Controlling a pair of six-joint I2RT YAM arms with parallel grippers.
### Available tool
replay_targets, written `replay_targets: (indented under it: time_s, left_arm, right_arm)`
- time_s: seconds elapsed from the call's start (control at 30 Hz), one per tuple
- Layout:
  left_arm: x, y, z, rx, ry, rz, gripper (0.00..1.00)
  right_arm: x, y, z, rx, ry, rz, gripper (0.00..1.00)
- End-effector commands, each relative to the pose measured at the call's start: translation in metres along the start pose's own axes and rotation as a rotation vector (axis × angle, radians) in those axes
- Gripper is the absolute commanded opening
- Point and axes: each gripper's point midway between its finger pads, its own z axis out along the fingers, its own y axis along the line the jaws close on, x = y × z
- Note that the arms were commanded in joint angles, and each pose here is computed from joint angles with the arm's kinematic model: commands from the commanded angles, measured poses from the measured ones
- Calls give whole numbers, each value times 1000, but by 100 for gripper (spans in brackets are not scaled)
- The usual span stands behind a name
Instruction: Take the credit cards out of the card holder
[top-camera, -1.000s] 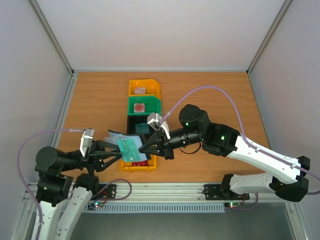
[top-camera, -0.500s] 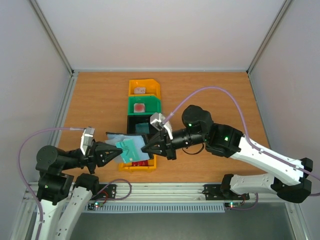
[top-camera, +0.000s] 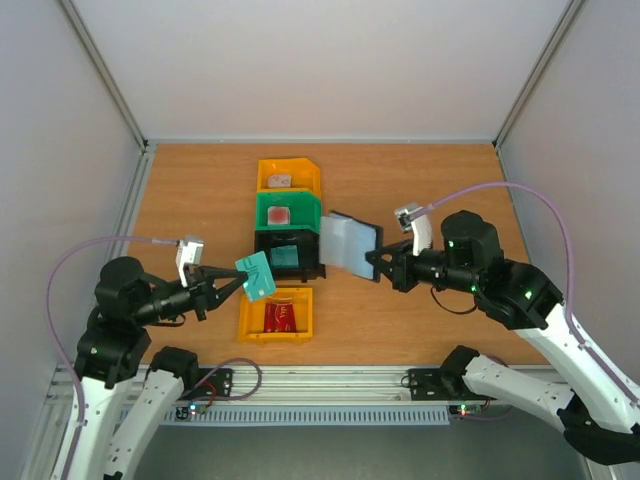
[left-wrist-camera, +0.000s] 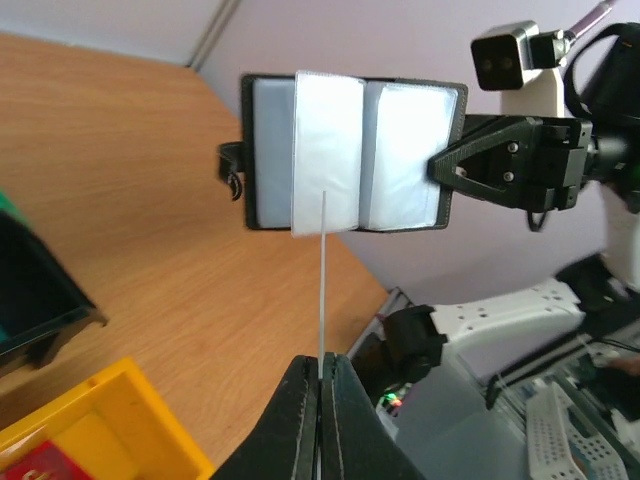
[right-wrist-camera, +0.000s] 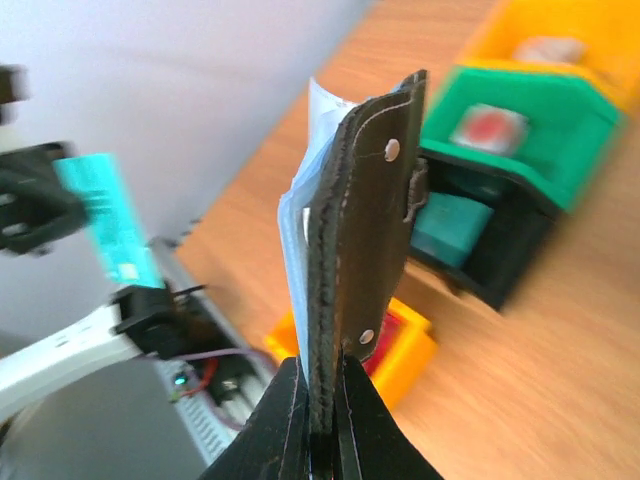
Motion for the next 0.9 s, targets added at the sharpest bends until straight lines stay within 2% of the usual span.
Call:
replay_targets:
  time_s: [0.0, 0.17, 0.3, 0.37, 0.63, 0.7, 0.73, 0.8, 0.87]
  left_arm:
    - [-2, 26, 2, -139, 19, 22, 0]
    - [4, 45, 8, -186, 54, -34, 0]
    - [5, 55, 12, -207, 66, -66, 0]
    - [5, 59, 14, -213, 71, -74, 0]
    - [4, 75, 27, -205, 81, -128, 0]
    - [5, 82, 32, -208, 82, -155, 0]
    - [4, 85, 34, -205, 82, -164, 0]
    - [3, 87, 38, -195, 82, -177, 0]
    - [2, 89, 41, -193, 86, -178, 0]
  right_arm:
    - [43, -68, -9, 292, 124, 247, 1]
    - [59, -77, 15, 257, 240, 355, 1]
    - [50, -59, 42, 38, 271, 408, 1]
    - [46, -61, 50, -51, 268, 485, 1]
    - [126, -131, 66, -37, 375, 786, 2]
    - [155, -152, 66, 34, 428, 842, 10]
    - [171, -165, 62, 113, 467, 869, 22]
    - [193, -196, 44, 318, 524, 860, 38]
    - [181, -215, 30, 441, 439, 850, 48]
